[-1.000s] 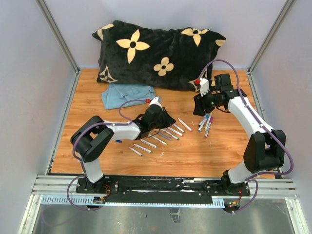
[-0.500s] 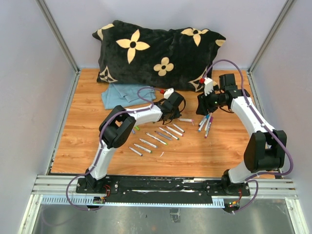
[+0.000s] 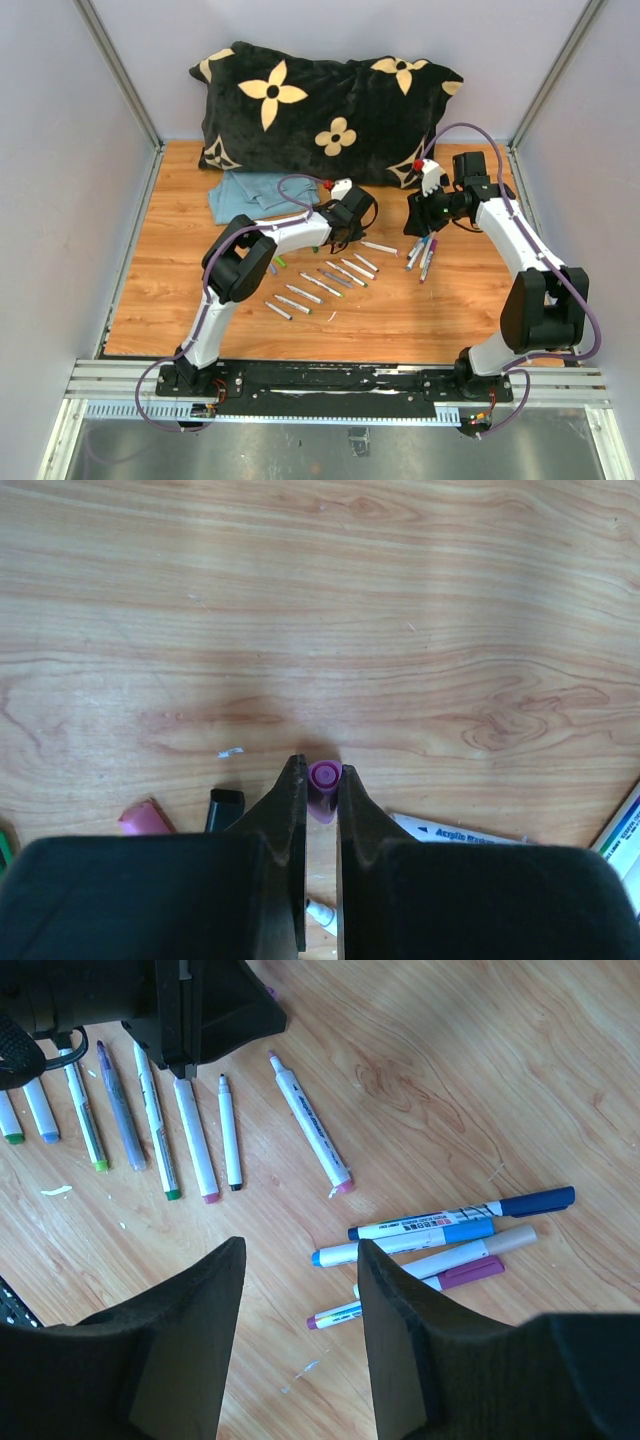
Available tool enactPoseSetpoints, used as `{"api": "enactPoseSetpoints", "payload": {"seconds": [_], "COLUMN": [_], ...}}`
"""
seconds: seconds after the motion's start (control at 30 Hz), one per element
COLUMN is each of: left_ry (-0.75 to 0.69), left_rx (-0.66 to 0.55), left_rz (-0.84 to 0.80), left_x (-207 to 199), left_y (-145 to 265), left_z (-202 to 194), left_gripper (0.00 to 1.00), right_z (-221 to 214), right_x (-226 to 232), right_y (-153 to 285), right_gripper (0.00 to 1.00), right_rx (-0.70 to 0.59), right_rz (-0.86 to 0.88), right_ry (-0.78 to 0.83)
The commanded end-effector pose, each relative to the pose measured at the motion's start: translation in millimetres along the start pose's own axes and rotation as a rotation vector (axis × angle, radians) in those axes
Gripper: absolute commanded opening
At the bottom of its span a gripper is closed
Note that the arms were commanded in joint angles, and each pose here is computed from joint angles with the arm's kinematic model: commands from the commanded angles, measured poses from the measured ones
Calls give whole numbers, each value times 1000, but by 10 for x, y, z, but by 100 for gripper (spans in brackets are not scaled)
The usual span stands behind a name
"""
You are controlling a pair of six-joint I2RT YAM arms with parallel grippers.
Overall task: Open the pen caps
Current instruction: Place the pen cap at the center of the board.
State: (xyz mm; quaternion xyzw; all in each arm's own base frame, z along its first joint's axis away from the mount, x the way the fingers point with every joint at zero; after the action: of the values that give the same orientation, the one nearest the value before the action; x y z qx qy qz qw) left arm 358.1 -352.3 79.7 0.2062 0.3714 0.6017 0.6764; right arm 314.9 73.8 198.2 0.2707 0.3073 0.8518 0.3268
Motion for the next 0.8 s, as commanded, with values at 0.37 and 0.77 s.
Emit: {"api": "enactPoseSetpoints", "payload": {"seconds": [0.37,0.77], "left_ry": [-11,-21], "left_rx": [-22,-84], "left_rz": [35,-63], "left_x": [89,27], "left_y": [40,570], "left_z": [115,415], "left_gripper": [27,39], "right_z": [-168,-188], "right_x": [-50,-93], "right_y": [-135,-94], "right_gripper": [49,49], "right_rx": [72,92], "right_rz": [54,-3], "right_ry": [-55,-39]}}
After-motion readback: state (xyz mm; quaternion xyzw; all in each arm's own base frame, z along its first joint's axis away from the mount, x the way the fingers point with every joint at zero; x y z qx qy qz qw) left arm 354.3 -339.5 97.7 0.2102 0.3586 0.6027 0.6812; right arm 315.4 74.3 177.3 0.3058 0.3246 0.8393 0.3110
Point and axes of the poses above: each gripper's point midway between its finger pads, its own y axis back along the fingers, its own x axis along the line the jaws close on, z = x × y, the point moved 7 cm from there along y, back along the fingers, and after that the axes turned 4 degrees about -y, right-handed, at the moved point
